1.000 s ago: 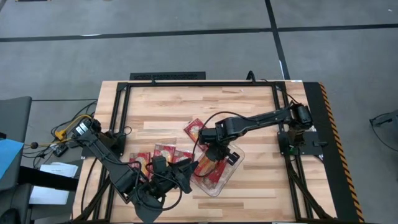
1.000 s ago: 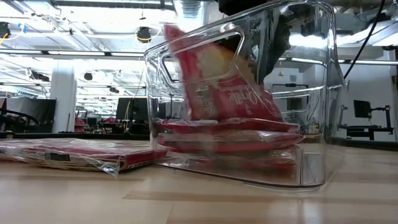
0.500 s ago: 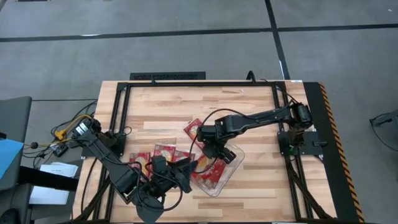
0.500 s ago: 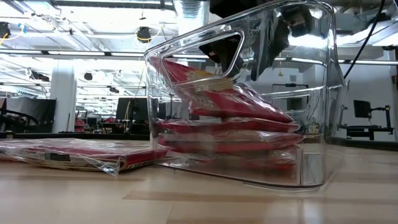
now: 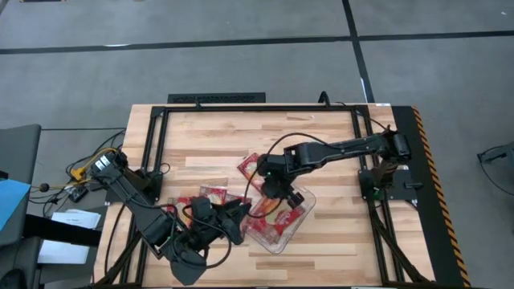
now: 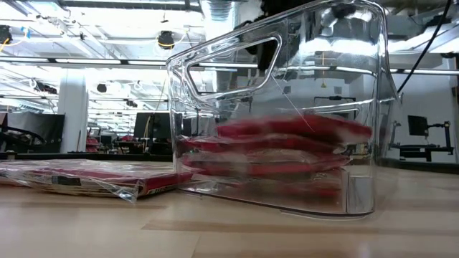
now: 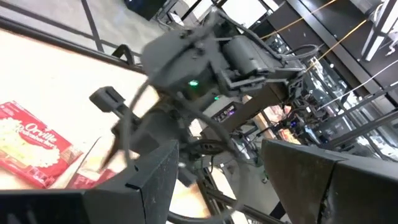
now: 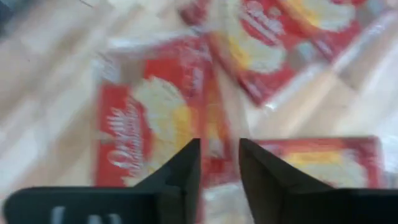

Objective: Sort popcorn bags into baskets
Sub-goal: Put the red popcorn packet into the transparent bin

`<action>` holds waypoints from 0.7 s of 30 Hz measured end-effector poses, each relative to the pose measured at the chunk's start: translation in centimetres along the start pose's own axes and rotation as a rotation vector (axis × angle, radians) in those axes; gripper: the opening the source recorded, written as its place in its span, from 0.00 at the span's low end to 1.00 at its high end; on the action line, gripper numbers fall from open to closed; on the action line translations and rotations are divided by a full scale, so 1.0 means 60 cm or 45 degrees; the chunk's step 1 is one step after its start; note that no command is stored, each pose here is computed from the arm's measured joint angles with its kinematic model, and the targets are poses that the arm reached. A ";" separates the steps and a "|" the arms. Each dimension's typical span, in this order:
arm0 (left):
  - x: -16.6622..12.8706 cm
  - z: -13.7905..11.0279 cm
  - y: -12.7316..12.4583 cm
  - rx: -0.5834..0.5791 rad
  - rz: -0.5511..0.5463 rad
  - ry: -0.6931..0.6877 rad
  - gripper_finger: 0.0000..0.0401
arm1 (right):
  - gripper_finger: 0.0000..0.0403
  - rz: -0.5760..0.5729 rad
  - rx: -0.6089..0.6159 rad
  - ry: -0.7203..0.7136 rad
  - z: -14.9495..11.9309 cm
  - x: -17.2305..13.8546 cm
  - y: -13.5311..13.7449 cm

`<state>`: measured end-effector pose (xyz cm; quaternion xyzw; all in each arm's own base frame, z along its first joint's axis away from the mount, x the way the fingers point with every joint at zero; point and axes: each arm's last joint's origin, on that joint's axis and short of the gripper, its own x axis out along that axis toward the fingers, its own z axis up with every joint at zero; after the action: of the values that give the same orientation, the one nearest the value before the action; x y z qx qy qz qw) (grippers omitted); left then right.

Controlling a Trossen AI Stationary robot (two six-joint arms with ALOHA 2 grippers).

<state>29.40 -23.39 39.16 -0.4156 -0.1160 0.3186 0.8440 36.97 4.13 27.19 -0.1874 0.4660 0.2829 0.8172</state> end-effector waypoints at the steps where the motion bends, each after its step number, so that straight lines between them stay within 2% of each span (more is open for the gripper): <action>1: 0.000 0.000 0.002 0.002 0.002 0.003 0.55 | 0.29 0.014 0.007 -0.024 0.004 0.001 0.003; 7: 0.000 -0.002 0.006 -0.019 0.009 0.007 0.55 | 0.10 0.087 0.044 0.022 -0.008 0.022 0.023; 10: -0.002 -0.003 0.006 -0.023 0.004 0.027 0.55 | 0.03 0.142 0.084 0.113 -0.028 0.020 0.035; 14: -0.003 -0.003 0.007 -0.009 0.004 0.040 0.55 | 0.04 0.282 0.139 0.218 -0.064 0.032 0.065; 18: -0.003 -0.004 0.011 0.024 0.009 0.041 0.55 | 0.07 0.308 0.097 0.293 -0.093 0.052 0.092; 21: -0.002 -0.004 0.013 0.044 0.015 0.039 0.55 | 0.09 0.305 0.047 0.290 -0.094 0.058 0.100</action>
<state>29.09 -23.24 38.45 -0.4065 -0.0953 0.3190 0.8508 30.85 6.50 21.12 -0.1462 0.5798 0.3464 0.7228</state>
